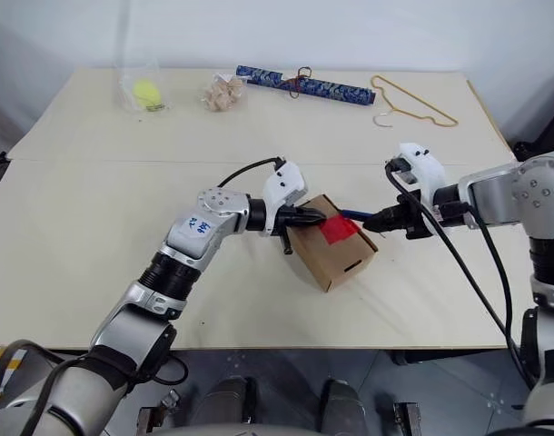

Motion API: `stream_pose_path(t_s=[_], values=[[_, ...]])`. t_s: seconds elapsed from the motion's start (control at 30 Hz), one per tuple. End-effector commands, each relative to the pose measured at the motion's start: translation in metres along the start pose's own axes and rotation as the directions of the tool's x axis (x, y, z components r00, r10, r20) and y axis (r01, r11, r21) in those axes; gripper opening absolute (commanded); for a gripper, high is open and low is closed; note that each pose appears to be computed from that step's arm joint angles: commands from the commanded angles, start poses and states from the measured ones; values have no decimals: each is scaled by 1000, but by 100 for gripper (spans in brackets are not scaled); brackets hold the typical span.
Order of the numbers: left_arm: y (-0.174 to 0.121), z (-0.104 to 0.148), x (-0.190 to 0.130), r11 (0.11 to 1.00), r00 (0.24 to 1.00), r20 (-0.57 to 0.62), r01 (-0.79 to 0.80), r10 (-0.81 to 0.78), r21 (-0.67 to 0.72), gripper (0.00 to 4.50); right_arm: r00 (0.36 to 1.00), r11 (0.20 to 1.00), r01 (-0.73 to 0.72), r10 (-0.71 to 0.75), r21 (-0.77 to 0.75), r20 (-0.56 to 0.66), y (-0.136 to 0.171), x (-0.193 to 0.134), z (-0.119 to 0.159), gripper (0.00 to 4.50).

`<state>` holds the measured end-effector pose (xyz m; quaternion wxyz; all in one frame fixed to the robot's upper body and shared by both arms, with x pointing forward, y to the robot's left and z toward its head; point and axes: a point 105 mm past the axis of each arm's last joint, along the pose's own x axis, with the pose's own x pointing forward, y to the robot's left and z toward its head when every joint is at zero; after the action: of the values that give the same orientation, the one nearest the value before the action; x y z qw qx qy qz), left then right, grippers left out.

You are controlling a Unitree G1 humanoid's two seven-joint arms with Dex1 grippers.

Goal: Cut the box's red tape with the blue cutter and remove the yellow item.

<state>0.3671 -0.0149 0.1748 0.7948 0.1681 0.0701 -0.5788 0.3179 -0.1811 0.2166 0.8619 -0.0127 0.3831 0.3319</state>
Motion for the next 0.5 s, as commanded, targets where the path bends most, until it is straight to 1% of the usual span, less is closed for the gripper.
stream_pose_path(t_s=[0.03, 0.17, 0.33, 0.5], values=[[-1, -14, 5, 1000, 998, -55, -2, 1, -16, 0, 995, 998, -60, 60, 8, -83, 11, -4, -11, 9], [-2, -17, 7, 1000, 997, -71, 0, -1, -14, 0, 991, 997, -68, 72, 36, -117, 13, -8, -13, 9], [-10, -23, 12, 999, 994, -102, 32, -33, -9, 0, 990, 994, -61, 71, 92, -119, 11, -7, -8, 9], [-12, -33, 11, 996, 980, -191, 63, -52, 56, 0, 982, 992, -56, 75, 113, -171, 16, -4, -13, 9]])
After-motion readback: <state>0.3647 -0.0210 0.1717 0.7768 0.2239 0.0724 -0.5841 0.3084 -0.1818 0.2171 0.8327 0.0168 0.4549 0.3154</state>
